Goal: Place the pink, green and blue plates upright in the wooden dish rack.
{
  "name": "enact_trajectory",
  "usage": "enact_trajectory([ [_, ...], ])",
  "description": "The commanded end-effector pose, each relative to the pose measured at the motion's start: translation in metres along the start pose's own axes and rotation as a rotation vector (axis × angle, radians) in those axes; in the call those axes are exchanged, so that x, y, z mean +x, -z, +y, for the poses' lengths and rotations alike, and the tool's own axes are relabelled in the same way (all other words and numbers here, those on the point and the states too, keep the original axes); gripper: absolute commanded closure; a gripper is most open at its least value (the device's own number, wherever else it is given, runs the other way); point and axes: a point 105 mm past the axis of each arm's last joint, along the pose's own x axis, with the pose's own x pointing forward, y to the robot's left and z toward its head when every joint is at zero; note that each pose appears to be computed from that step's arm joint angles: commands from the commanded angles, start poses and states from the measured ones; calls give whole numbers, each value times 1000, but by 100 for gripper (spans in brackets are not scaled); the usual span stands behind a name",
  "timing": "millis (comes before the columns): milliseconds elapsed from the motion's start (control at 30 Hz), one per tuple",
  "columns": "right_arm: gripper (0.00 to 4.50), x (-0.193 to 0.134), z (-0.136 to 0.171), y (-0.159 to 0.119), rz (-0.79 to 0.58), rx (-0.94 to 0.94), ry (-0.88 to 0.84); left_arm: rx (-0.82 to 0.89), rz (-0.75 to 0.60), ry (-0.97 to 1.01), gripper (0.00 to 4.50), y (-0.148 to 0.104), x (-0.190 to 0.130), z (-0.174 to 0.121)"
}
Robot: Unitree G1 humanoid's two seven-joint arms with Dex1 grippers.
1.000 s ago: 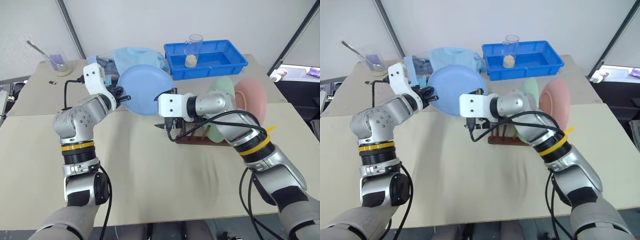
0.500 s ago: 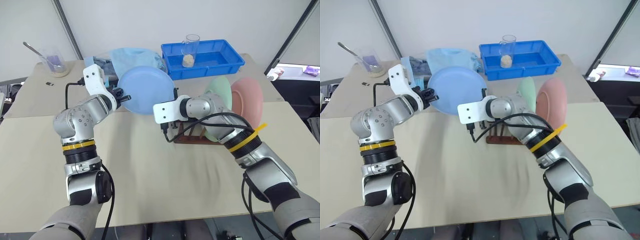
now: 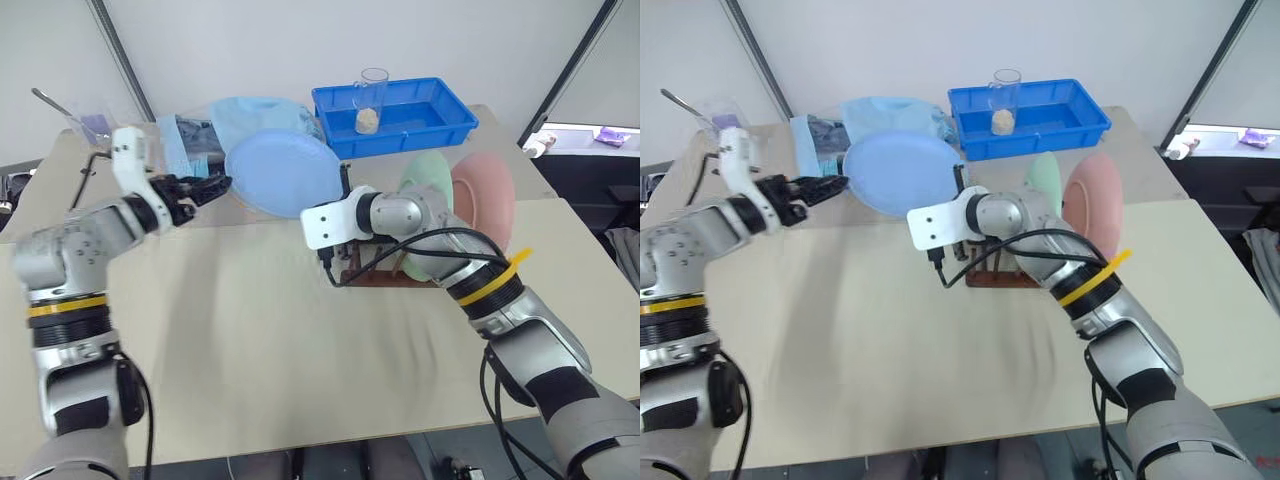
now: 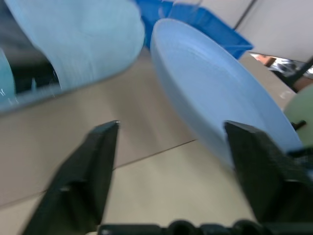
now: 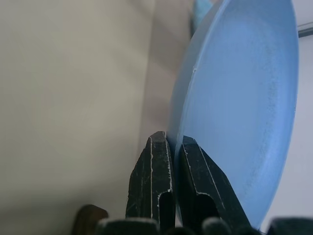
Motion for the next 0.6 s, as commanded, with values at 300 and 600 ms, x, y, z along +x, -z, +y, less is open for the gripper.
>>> enact_trajectory([
  [300, 450, -98, -71, -42, -394, 731, 294, 612, 55, 433, 21, 14, -4, -48],
  [600, 450, -151, -50, -53, -499, 1199, 354, 558, -17, 711, 21, 14, -3, -102],
])
